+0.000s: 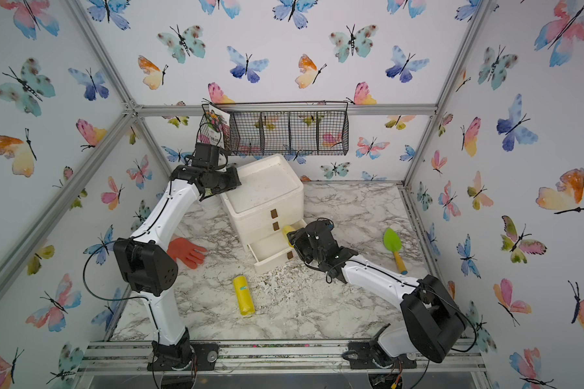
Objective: Sort the rolls of trash bags by color and place them into the drawer
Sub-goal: Place the roll of trash bags in the drawer, then pick up the roll of trash bags from the center of the board.
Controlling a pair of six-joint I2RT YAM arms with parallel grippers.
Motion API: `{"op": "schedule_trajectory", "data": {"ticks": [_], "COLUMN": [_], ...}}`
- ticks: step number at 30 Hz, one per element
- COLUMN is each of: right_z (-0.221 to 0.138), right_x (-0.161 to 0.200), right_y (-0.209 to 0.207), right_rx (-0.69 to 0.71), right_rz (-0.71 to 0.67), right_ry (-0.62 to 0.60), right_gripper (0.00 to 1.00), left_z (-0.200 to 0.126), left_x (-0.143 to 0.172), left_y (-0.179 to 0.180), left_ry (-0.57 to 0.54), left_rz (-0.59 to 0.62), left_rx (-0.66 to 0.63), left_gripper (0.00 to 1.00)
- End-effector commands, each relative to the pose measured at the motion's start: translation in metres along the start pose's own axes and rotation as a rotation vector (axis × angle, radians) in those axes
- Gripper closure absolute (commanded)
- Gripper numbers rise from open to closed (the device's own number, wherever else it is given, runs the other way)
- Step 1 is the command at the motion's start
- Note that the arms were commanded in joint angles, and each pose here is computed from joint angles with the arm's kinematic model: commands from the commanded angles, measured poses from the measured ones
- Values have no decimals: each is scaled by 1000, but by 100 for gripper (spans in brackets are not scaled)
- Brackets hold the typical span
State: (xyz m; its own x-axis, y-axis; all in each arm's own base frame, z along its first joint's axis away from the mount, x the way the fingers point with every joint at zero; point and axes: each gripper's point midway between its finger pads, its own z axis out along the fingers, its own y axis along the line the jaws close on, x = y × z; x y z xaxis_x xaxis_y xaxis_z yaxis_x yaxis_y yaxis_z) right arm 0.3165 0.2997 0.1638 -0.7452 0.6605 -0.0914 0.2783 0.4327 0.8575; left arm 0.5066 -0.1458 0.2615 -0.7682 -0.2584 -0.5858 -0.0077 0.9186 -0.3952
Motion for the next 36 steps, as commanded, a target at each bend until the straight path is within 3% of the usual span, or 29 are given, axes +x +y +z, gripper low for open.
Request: {"op": "schedule_trajectory", "data": {"ticks": [1, 11, 17, 20, 23, 29, 36], "right_z": [10, 35, 26, 22, 22, 30, 23], "right_x": [-1, 12, 5, 14, 37, 124, 184], "right_y": [24, 16, 28, 35, 34, 11, -37], "right_rx": [-74, -58, -75, -63, 1, 174, 263], "right_rz": [69, 88, 13, -122, -377, -894, -1020], "right_ry": [-19, 8, -33, 12, 56, 243, 310], "right_gripper": [46, 45, 43, 40, 37, 34, 31], "left_z": [30, 34, 35, 36, 36, 36, 36], "left_x": [82, 86, 90, 91, 91, 91, 94], "left_y": [47, 51, 57, 61, 61, 60, 62], "left_ry": [319, 330, 339, 343, 341, 343, 352], "left_rz": [-47, -52, -56, -63, -63, -69, -75], "left_rx": [-145, -137, -141, -143, -140, -132, -141], "left_gripper": [100, 100, 100, 100, 100, 100, 100]}}
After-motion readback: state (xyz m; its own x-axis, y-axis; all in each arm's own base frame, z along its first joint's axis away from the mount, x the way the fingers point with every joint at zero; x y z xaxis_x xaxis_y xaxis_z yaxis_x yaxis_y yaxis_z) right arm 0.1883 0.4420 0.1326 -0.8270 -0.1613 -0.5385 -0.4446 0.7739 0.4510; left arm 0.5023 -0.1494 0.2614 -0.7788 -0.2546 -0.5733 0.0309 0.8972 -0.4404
